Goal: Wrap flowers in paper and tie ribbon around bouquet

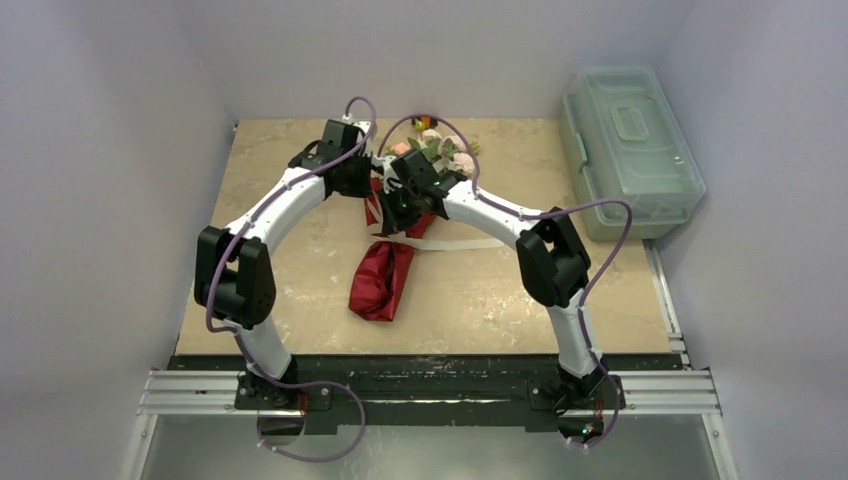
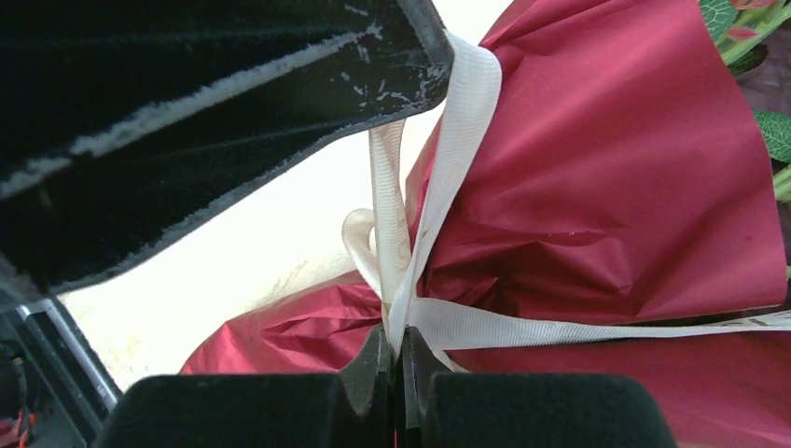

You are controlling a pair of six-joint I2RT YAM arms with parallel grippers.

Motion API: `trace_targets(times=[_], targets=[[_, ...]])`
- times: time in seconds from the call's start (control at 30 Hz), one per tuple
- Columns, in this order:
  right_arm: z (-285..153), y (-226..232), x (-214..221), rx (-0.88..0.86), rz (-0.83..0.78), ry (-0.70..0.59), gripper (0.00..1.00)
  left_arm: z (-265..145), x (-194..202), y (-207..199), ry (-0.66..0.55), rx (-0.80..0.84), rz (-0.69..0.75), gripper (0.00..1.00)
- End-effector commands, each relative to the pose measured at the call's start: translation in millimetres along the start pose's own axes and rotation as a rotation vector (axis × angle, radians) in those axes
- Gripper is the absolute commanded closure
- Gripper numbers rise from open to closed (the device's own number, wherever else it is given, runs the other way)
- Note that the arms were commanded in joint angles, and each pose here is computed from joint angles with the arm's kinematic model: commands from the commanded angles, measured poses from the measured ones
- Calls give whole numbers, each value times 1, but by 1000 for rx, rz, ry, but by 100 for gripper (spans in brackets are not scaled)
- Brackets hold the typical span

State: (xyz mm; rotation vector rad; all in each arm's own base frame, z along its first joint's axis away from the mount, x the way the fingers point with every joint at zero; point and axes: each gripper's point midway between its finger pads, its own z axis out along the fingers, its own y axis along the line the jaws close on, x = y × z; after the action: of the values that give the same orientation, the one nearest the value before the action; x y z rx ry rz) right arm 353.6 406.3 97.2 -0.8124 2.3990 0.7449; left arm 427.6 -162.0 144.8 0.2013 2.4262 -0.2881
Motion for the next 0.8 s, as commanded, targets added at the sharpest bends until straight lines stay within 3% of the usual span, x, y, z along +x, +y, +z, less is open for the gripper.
trace_targets(times=[0.0,0.23,0.33,0.57,0.77], targets=[[-9,30,-6,-94,-51,20,100,-28,-33,-18,-127,66,23,89],[-7,36,-5,-123,13,54,100,-49,-38,-13,-173,33,26,39],[-7,36,-6,-134,40,55,100,-60,-38,-9,-207,16,21,24],[-7,28,-6,-172,106,69,100,-83,-21,-7,-332,42,55,18],[-6,12,-2,-179,168,86,100,-107,0,-7,-526,90,102,18]])
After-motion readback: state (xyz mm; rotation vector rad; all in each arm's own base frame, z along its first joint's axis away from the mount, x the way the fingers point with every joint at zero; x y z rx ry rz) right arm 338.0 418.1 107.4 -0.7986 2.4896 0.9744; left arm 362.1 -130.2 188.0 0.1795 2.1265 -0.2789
